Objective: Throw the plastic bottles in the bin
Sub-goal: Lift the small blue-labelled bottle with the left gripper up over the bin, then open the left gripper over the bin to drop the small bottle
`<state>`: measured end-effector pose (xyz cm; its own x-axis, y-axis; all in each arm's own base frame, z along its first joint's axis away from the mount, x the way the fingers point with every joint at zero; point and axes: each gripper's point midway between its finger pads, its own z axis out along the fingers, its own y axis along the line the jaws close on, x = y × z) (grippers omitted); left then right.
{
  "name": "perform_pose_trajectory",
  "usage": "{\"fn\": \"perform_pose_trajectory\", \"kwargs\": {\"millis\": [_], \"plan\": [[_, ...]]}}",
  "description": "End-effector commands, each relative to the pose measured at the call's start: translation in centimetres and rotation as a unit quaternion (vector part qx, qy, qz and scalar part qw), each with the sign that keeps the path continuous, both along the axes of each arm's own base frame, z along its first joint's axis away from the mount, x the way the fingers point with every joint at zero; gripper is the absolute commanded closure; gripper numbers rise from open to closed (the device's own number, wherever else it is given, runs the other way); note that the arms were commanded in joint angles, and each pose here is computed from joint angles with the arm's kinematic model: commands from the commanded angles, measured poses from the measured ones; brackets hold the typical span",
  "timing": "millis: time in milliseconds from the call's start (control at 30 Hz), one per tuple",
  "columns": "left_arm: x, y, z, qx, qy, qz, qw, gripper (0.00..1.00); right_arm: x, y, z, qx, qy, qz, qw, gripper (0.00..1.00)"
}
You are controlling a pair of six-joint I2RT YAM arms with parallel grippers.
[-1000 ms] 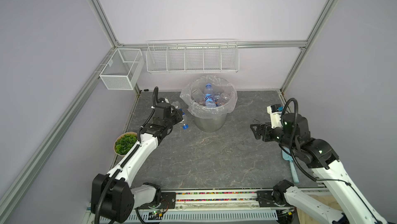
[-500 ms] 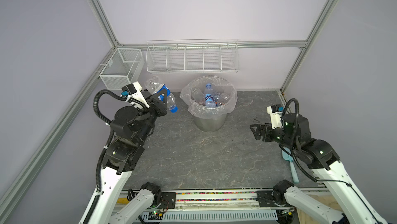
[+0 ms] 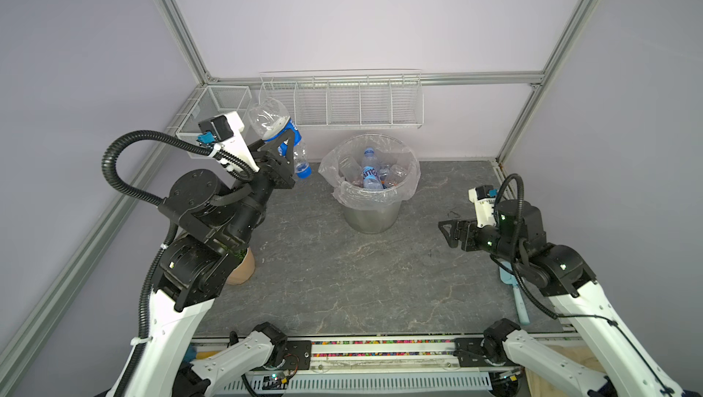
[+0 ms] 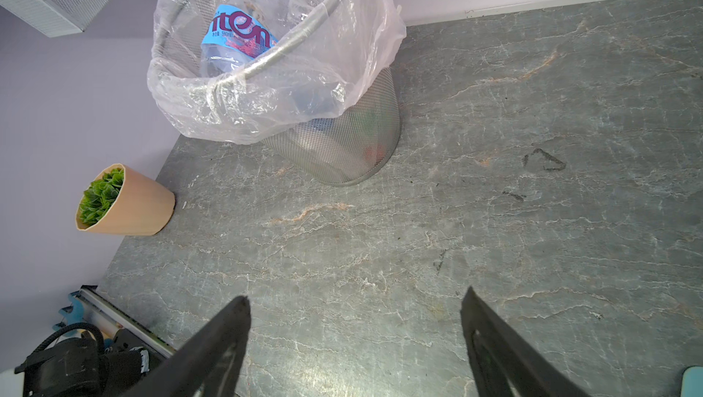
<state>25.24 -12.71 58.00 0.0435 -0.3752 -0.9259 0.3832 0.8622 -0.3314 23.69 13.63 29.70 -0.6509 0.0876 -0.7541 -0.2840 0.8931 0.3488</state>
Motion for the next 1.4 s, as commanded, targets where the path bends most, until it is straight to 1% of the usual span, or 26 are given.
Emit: {"fn": "perform_pose_trajectory", "kwargs": {"millis": [0, 233, 433, 533, 667, 800, 900, 967, 1000, 1033, 1100, 1133, 1200, 1267, 1367], "plan": [[0.0, -0.1, 1.4, 0.037, -0.015, 0.012, 0.999, 0.85, -0.1, 0.0, -0.1, 0.005, -0.003, 0.000, 1.000, 0.11], [0.6, -2.4, 3.0, 0.055, -0.028, -0.007, 0.998, 0.85, -0.2, -0.1, -0.5, 0.002, -0.001, 0.000, 1.000, 0.11], [1.9, -4.5, 2.9, 0.066, -0.024, -0.026, 0.997, 0.84, -0.4, -0.4, -0.5, -0.003, -0.003, -0.002, 1.000, 0.11], [2.9, -5.7, 2.2, 0.079, -0.011, -0.035, 0.996, 0.83, -0.4, -0.5, -0.6, -0.005, -0.003, -0.002, 1.000, 0.11], [4.9, -8.0, 0.5, 0.098, 0.015, -0.051, 0.994, 0.81, -0.4, -0.5, -0.8, -0.006, -0.002, -0.003, 1.000, 0.11], [7.6, -11.0, -1.9, 0.121, 0.050, -0.070, 0.989, 0.79, -0.5, -0.5, -0.7, -0.005, -0.002, -0.001, 1.000, 0.11], [10.1, -14.0, -4.7, 0.151, 0.092, -0.093, 0.980, 0.77, -0.5, -0.5, -0.8, -0.005, -0.002, -0.002, 1.000, 0.11], [12.2, -16.2, -7.8, 0.175, 0.131, -0.103, 0.970, 0.77, -0.6, -0.5, -0.7, -0.005, -0.001, -0.001, 1.000, 0.11], [12.9, -17.1, -9.2, 0.185, 0.147, -0.112, 0.965, 0.74, -0.6, -0.5, -0.7, -0.005, -0.001, -0.001, 1.000, 0.11], [13.8, -18.2, -11.2, 0.198, 0.170, -0.121, 0.958, 0.67, -0.6, -0.5, -0.6, -0.004, -0.003, -0.002, 1.000, 0.11], [14.8, -19.0, -13.7, 0.215, 0.212, -0.126, 0.945, 0.29, -0.6, -0.6, -0.3, -0.005, -0.006, -0.002, 1.000, 0.11], [14.8, -18.9, -13.8, 0.218, 0.223, -0.122, 0.942, 0.20, -0.7, -0.7, -0.2, -0.007, -0.007, -0.001, 1.000, 0.11], [14.8, -17.8, -12.3, 0.213, 0.215, -0.097, 0.948, 0.14, -0.9, -0.9, -0.2, -0.012, -0.009, -0.004, 1.000, 0.11], [14.3, -16.7, -10.0, 0.195, 0.189, -0.080, 0.959, 0.10, -1.0, -1.1, -0.3, -0.016, -0.009, -0.005, 1.000, 0.11], [13.1, -15.6, -7.6, 0.164, 0.154, -0.077, 0.971, 0.08, -0.9, -1.0, -0.6, -0.017, -0.006, -0.003, 1.000, 0.11]]}}
